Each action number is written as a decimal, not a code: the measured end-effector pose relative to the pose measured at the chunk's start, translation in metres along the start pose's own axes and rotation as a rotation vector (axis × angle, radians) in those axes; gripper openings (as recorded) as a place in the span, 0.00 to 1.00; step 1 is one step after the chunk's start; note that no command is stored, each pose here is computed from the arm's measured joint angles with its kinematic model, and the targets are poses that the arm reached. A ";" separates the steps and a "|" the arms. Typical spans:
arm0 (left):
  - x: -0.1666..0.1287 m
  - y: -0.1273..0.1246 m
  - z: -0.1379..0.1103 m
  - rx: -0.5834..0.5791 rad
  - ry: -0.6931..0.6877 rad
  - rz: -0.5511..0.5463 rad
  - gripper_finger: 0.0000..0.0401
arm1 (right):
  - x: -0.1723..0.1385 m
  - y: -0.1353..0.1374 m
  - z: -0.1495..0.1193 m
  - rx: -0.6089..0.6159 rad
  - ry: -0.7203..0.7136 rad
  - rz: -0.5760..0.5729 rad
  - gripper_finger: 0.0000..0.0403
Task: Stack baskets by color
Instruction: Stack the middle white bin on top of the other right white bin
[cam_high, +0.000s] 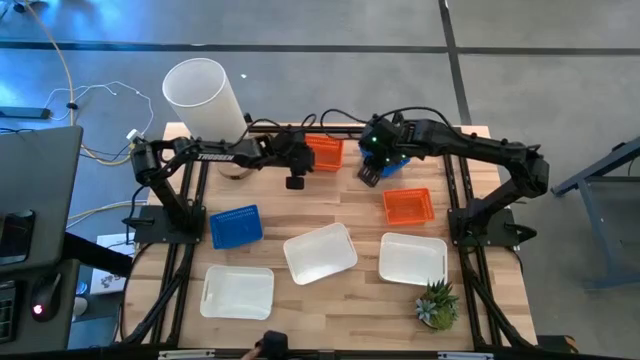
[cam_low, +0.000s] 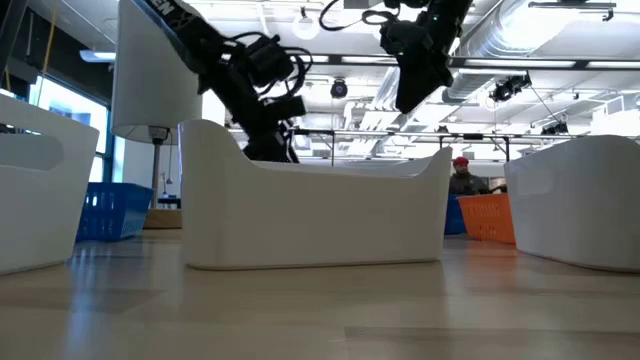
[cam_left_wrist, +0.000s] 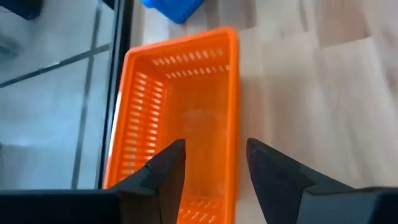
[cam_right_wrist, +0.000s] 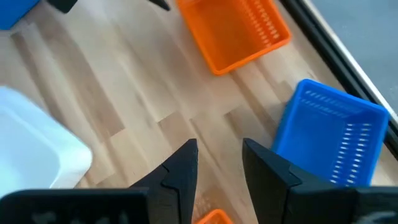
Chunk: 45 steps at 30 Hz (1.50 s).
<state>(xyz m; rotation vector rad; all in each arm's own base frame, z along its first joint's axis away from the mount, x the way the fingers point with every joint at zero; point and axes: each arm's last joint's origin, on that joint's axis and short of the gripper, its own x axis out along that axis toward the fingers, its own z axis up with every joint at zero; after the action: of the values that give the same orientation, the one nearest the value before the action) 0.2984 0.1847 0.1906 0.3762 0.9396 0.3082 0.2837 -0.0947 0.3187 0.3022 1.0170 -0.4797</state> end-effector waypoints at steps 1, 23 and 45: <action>-0.002 0.000 0.002 -0.004 0.013 -0.013 0.39 | 0.000 0.003 -0.001 -0.010 0.000 0.006 0.28; -0.084 -0.035 0.006 -0.219 -0.041 -0.353 0.39 | -0.012 0.080 -0.025 -0.248 0.000 0.168 0.29; -0.163 -0.125 0.017 -0.316 -0.004 -0.255 0.39 | 0.021 0.139 -0.022 -0.639 -0.147 0.320 0.48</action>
<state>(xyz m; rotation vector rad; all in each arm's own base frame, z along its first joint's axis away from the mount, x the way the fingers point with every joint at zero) 0.2335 0.0026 0.2624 -0.0336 0.9063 0.2172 0.3481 0.0294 0.2921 -0.1426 0.9062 0.1219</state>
